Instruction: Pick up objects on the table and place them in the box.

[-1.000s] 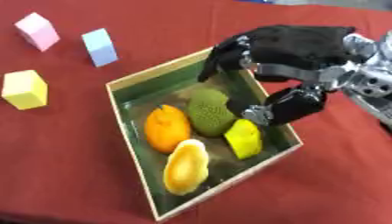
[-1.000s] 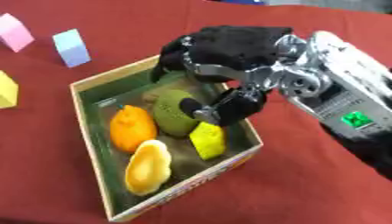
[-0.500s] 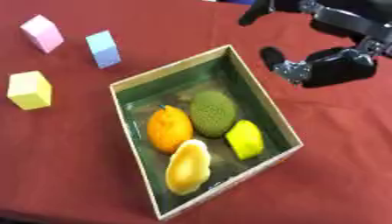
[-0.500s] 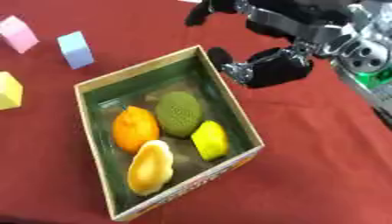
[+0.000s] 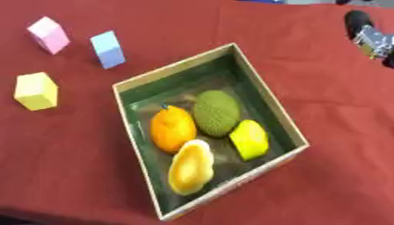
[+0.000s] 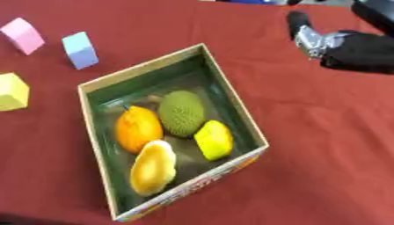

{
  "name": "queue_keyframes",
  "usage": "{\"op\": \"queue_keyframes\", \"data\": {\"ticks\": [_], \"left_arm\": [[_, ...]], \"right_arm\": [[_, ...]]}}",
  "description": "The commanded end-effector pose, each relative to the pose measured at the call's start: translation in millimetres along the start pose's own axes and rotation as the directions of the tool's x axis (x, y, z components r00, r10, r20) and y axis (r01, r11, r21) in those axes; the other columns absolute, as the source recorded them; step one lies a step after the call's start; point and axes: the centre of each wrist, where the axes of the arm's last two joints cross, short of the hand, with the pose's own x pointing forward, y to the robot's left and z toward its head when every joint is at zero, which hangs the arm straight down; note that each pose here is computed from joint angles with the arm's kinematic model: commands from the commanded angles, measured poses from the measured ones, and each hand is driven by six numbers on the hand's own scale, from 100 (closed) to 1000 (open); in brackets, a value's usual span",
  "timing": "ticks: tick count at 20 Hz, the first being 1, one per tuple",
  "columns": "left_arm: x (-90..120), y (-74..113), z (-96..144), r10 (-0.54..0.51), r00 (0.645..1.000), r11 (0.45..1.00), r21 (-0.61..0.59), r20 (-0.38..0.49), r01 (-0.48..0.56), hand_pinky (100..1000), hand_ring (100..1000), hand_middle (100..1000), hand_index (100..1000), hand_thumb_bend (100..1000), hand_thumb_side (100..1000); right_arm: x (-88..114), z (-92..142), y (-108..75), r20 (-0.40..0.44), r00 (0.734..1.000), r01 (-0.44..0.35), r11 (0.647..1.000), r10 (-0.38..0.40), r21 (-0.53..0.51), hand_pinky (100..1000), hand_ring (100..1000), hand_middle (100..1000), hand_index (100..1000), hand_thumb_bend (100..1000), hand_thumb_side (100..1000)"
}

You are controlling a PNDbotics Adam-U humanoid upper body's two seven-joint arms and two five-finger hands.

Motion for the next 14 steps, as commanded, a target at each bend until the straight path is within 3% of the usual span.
{"op": "queue_keyframes", "data": {"ticks": [1, 7, 14], "left_arm": [[6.9, 11.6, -10.1, -0.109, 0.993, 0.992, -0.064, 0.047, 0.112, 777, 696, 674, 806, 161, 519], [9.0, 22.0, -14.6, -0.302, 0.950, 0.922, -0.230, 0.078, 0.312, 791, 713, 694, 829, 213, 473], [1.6, 33.2, -15.5, -0.514, 0.852, 0.744, -0.445, 0.095, 0.498, 808, 738, 712, 832, 265, 471]], "right_arm": [[-4.6, 8.7, -8.2, 0.006, 0.998, 0.069, 0.991, -0.069, -0.114, 869, 874, 775, 891, 100, 743], [-27.1, 33.0, 17.4, 0.008, 0.967, 0.248, 0.939, -0.254, -0.240, 880, 887, 783, 907, 100, 712], [-49.4, 71.3, 47.5, 0.007, 0.908, 0.389, 0.836, -0.419, -0.387, 865, 854, 751, 890, 100, 748]]}}
